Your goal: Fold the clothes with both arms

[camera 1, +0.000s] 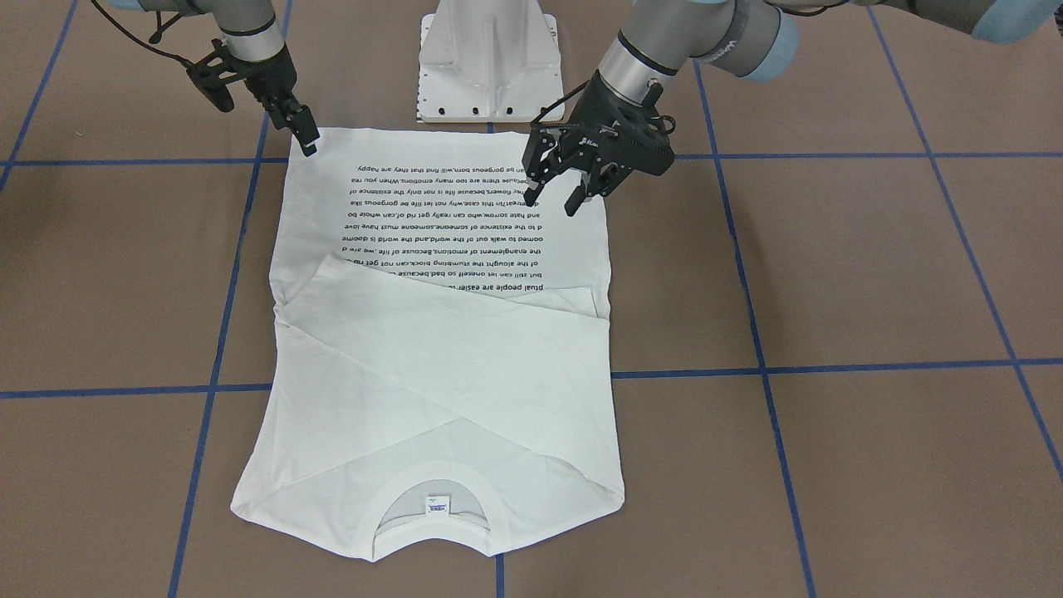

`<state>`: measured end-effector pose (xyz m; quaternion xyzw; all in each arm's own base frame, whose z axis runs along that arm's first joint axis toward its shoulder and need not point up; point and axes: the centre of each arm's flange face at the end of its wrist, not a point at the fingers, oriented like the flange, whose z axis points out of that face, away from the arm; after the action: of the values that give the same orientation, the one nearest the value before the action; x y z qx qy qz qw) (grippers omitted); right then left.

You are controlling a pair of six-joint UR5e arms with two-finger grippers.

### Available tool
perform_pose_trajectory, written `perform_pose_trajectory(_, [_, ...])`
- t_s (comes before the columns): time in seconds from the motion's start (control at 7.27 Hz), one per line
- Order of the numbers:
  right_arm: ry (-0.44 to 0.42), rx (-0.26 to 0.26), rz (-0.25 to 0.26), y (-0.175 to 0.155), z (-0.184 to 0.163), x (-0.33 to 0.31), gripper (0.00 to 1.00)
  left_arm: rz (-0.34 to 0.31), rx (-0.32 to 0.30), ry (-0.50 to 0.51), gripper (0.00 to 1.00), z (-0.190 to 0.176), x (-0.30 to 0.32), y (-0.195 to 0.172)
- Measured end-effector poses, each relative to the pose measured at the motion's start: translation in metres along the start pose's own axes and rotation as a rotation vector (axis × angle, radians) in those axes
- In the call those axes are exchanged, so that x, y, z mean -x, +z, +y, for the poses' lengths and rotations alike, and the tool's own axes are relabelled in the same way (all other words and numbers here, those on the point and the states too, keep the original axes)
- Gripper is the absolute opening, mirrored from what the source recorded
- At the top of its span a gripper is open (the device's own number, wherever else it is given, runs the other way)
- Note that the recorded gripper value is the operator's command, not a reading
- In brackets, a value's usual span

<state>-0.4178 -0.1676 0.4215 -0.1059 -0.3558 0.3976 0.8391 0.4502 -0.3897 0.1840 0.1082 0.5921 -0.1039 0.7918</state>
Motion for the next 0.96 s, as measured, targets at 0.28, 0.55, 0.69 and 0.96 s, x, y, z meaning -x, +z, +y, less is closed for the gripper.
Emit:
perform_pose_trajectory(0.28, [-0.011, 0.008, 0.017, 0.005, 0.006, -0.006, 0.77, 0.006, 0.000, -0.009, 0.68, 0.001, -0.002, -0.002])
perform_pose_trajectory(0.55, [-0.027, 0.019, 0.031, 0.007, 0.014, -0.012, 0.73, 0.008, 0.000, -0.016, 0.68, 0.001, -0.003, -0.004])
perform_pose_trajectory(0.69, [-0.035, 0.025, 0.037, 0.007, 0.018, -0.015, 0.64, 0.010, 0.000, -0.019, 0.68, 0.001, -0.003, -0.005])
perform_pose_trajectory(0.96, [-0.043, 0.032, 0.043, 0.008, 0.023, -0.019, 0.00, 0.013, -0.001, -0.020, 0.68, 0.001, -0.003, -0.009])
